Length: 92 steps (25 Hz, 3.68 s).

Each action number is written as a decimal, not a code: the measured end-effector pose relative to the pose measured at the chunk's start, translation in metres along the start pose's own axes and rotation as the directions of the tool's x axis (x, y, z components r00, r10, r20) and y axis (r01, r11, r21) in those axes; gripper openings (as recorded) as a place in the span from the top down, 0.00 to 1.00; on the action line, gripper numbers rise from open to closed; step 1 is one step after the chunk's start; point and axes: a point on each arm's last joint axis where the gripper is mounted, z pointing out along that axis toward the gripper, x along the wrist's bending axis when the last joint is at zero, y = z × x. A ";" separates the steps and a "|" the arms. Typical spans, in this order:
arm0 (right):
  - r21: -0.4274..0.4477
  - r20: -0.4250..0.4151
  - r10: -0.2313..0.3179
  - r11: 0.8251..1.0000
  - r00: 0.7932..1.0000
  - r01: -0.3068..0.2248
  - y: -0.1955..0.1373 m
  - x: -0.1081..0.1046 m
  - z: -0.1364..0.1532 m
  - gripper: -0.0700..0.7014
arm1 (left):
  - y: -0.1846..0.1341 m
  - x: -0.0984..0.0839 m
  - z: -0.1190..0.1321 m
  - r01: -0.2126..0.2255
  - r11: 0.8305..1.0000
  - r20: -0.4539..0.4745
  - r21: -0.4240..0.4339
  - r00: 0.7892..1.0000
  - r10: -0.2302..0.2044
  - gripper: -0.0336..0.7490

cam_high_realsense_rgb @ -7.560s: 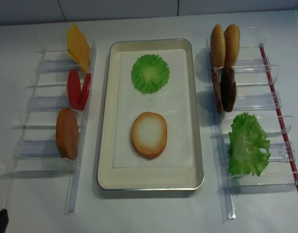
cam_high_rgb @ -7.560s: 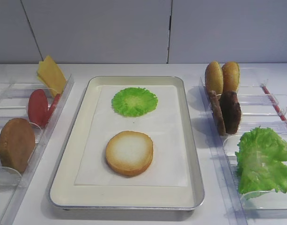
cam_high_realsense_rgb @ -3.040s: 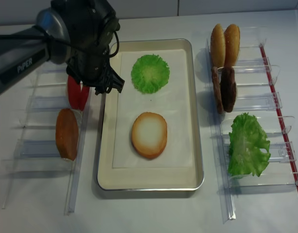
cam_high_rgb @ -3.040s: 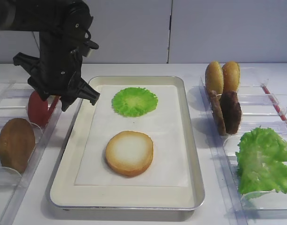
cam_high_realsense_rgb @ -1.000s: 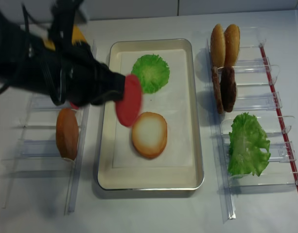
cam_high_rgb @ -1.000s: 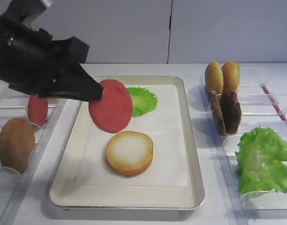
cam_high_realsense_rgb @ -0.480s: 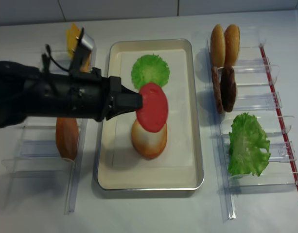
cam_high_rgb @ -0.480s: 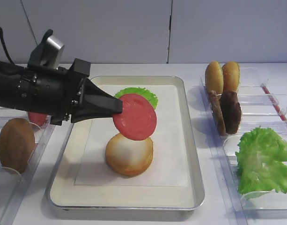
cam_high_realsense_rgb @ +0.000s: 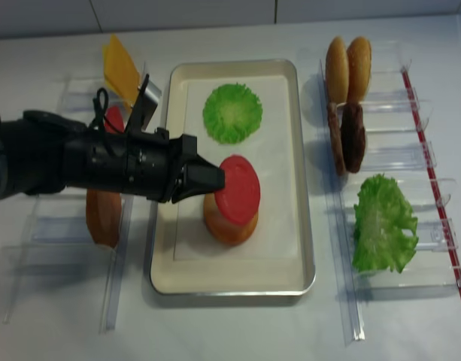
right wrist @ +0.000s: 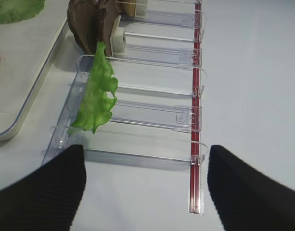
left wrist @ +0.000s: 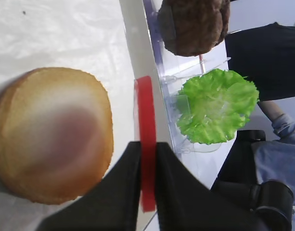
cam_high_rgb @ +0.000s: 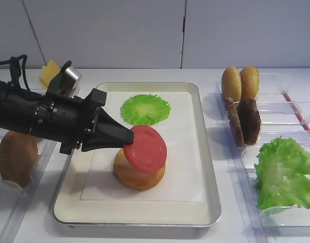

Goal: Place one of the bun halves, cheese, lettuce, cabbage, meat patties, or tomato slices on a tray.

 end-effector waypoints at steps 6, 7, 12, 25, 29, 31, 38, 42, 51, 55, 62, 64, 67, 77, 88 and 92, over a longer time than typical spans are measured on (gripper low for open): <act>0.000 0.000 0.000 1.000 1.000 0.000 0.000 0.000 0.000 0.19 | -0.002 0.009 0.005 0.006 1.000 -0.013 0.030 1.000 -0.006 0.88; 0.000 0.000 0.000 1.000 1.000 0.000 0.000 0.000 0.000 0.19 | -0.002 0.010 0.006 0.010 0.999 -0.014 0.033 1.000 -0.010 0.88; 0.000 0.002 -0.001 1.000 1.000 0.001 0.000 0.000 0.000 0.19 | -0.001 0.018 0.009 0.020 0.999 -0.035 0.035 0.999 -0.019 0.88; 0.000 0.002 -0.001 1.000 1.000 0.001 0.000 0.000 0.000 0.19 | 0.000 0.021 0.009 -0.001 1.000 -0.062 0.019 0.998 0.003 0.88; 0.000 0.002 -0.001 1.000 1.000 0.001 0.000 0.000 0.000 0.19 | 0.001 0.022 0.008 0.002 1.000 -0.067 0.011 0.998 -0.001 0.88; 0.000 0.002 -0.001 1.000 1.000 0.001 0.000 0.000 0.000 0.19 | 0.003 0.024 0.005 0.008 1.000 -0.070 0.000 0.997 -0.008 0.87; 0.000 0.002 -0.001 1.000 1.000 0.001 0.000 0.000 0.000 0.19 | 0.003 0.027 0.002 0.001 1.000 -0.088 0.003 0.996 0.000 0.56; 0.000 0.002 0.002 1.000 1.000 -0.002 0.000 0.000 0.000 0.19 | 0.003 0.026 0.002 -0.010 1.000 -0.075 0.013 0.997 0.011 0.38; -0.001 0.002 0.002 1.000 1.000 -0.002 0.000 0.000 0.000 0.19 | 0.020 0.016 -0.004 -0.129 0.986 -0.123 0.103 0.982 0.141 0.34; -0.001 0.002 0.002 1.000 1.000 -0.002 0.000 0.000 0.000 0.19 | 0.026 0.014 -0.008 -0.154 0.976 -0.167 0.153 0.969 0.180 0.34; -0.001 0.002 0.002 1.000 1.000 -0.002 0.000 0.000 0.000 0.19 | 0.048 -0.014 -0.029 -0.283 0.946 -0.266 0.159 0.911 0.317 0.34; -0.001 0.002 0.002 1.000 1.000 -0.002 0.000 0.000 0.000 0.19 | 0.059 -0.029 -0.043 -0.362 0.920 -0.327 0.153 0.860 0.392 0.34; -0.001 0.002 0.002 1.000 1.000 -0.002 0.000 0.000 0.000 0.19 | 0.072 -0.050 -0.068 -0.463 0.865 -0.465 0.194 0.733 0.496 0.34; -0.001 0.002 0.002 1.000 1.000 -0.002 0.000 0.000 0.000 0.19 | 0.096 -0.095 -0.153 -0.487 0.849 -0.880 0.204 0.290 0.378 0.34; -0.001 0.002 0.002 1.000 1.000 -0.002 0.000 0.000 0.000 0.19 | -0.003 -0.146 -0.194 -0.554 0.827 -0.868 0.097 0.360 0.343 0.34; -0.001 0.002 0.002 1.000 1.000 -0.002 0.000 0.000 0.000 0.19 | -0.055 -0.144 -0.202 -0.575 0.815 -0.872 0.070 0.361 0.329 0.34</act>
